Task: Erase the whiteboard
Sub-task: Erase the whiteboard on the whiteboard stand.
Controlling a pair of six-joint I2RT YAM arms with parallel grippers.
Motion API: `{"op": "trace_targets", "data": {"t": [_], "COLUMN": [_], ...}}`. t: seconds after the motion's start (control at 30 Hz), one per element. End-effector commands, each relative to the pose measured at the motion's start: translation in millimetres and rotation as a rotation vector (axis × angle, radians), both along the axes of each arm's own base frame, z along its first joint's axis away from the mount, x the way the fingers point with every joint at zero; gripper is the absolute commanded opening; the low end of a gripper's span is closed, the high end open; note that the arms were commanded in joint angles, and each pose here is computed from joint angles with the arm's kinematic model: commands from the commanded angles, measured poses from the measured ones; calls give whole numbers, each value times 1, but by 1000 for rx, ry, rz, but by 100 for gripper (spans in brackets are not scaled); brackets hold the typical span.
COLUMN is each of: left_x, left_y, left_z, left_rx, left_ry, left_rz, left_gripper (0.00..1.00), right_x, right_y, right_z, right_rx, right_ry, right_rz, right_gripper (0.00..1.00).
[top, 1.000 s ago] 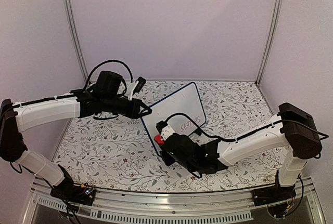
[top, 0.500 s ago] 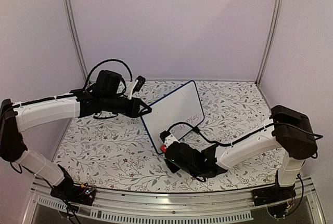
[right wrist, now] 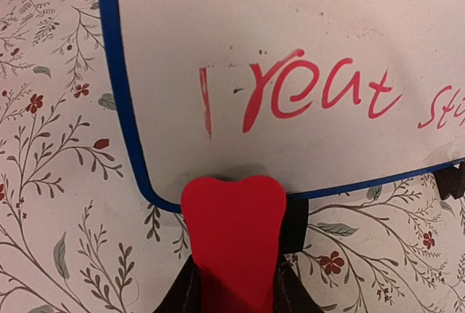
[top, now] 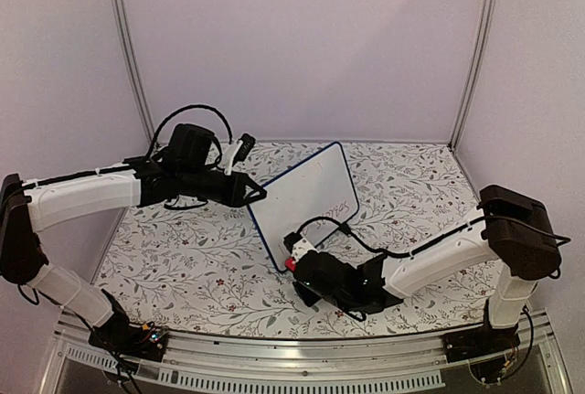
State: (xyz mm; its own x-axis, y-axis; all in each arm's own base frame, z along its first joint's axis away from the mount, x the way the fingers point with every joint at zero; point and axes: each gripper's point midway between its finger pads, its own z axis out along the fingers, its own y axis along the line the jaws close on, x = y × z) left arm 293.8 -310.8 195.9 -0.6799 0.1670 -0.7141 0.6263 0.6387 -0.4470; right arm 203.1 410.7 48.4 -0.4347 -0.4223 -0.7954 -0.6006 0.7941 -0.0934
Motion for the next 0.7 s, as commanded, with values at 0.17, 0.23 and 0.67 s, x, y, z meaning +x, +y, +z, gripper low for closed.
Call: {"op": "trace_targets", "data": {"t": [0.17,0.23,0.67], "left_x": [5,6,6], "left_y": [-1,-1,0], "left_z": [0,0,3], "left_rx": [-18,-20,-23], "left_ry": [17,17,12], "left_rz": [21,21,21], "left_gripper": [0,0,0], "right_x": [9,12,26], "right_y": [-1,1,19], "right_z": [67,74,47], "right_rx": [143,154,73], "right_ry": [-93,-104,-97], "right_rz": [-3,-5,-8], "right_gripper": [23,23,24]}}
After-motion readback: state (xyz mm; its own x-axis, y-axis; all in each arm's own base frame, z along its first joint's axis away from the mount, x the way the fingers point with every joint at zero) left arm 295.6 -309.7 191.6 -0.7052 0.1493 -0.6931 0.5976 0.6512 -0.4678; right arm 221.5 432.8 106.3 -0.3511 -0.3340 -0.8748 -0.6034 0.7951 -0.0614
